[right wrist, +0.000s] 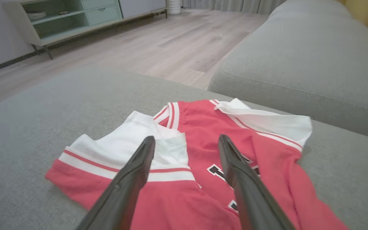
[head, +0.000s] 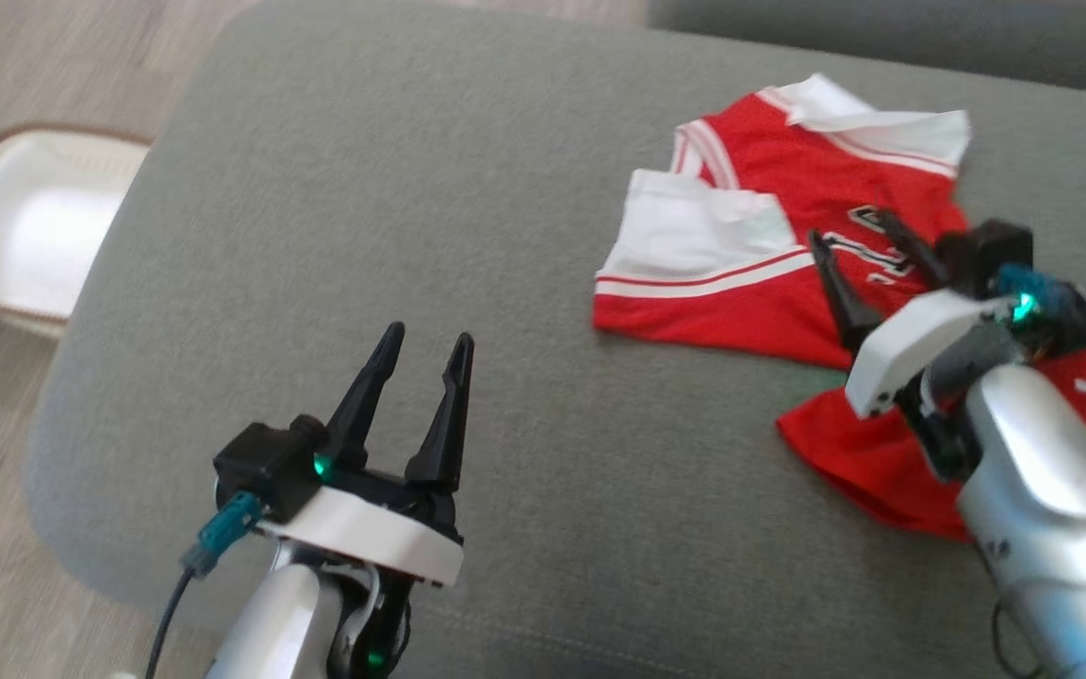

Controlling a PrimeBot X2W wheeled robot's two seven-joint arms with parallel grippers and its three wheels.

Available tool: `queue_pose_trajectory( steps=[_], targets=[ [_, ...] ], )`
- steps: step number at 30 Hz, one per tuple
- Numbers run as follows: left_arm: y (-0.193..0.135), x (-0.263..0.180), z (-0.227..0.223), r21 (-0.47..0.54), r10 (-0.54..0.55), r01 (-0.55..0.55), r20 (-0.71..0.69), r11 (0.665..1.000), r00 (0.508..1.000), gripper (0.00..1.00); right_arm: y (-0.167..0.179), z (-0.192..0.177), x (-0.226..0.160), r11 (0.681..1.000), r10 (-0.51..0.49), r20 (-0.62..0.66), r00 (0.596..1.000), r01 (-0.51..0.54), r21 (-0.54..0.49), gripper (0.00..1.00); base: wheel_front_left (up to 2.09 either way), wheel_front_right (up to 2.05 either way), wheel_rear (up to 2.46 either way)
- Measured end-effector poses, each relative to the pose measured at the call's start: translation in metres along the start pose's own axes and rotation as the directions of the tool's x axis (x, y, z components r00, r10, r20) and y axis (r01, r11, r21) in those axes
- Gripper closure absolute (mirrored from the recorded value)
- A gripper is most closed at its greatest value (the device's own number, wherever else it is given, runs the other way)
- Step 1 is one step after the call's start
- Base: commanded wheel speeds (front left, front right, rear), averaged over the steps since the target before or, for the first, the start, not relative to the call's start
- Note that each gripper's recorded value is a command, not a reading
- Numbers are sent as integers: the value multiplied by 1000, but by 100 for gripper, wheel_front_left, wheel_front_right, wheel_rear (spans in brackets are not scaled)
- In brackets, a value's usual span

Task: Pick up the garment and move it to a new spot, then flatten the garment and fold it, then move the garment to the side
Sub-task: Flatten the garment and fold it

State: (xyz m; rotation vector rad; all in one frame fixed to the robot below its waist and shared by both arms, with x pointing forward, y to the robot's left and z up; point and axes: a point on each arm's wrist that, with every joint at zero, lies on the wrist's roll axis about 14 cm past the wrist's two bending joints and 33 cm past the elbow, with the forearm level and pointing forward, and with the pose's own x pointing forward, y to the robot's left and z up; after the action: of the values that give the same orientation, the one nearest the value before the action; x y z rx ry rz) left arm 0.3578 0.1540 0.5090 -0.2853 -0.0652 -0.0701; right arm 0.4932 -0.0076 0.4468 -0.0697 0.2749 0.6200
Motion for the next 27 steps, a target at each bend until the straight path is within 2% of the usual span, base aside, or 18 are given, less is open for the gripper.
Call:
queue_pose_trajectory(
  steps=[7,16,17,18,19,27],
  targets=[
    [20,2,-3,6,79,-79,-18,997,997,0,4,-38,39,996,81,-191,978,-86,-16,0,0,0,0],
    [38,-3,-14,15,147,-147,-58,989,987,0,12,-50,72,986,146,-246,958,-160,-38,0,0,0,0],
    [39,-2,-14,17,148,-147,-58,989,987,0,13,-51,74,985,152,-250,956,-169,-46,9,0,0,0],
    [39,-1,-14,19,148,-147,-56,989,987,0,14,-51,75,983,157,-249,956,-176,-55,69,0,0,0],
    [39,0,-12,22,148,-147,-52,989,988,0,15,-51,77,983,160,-247,956,-178,-52,100,0,0,0],
    [36,6,-8,15,137,-136,-39,991,990,0,23,-37,80,977,194,-184,964,-207,-56,100,0,0,0]
  ],
)
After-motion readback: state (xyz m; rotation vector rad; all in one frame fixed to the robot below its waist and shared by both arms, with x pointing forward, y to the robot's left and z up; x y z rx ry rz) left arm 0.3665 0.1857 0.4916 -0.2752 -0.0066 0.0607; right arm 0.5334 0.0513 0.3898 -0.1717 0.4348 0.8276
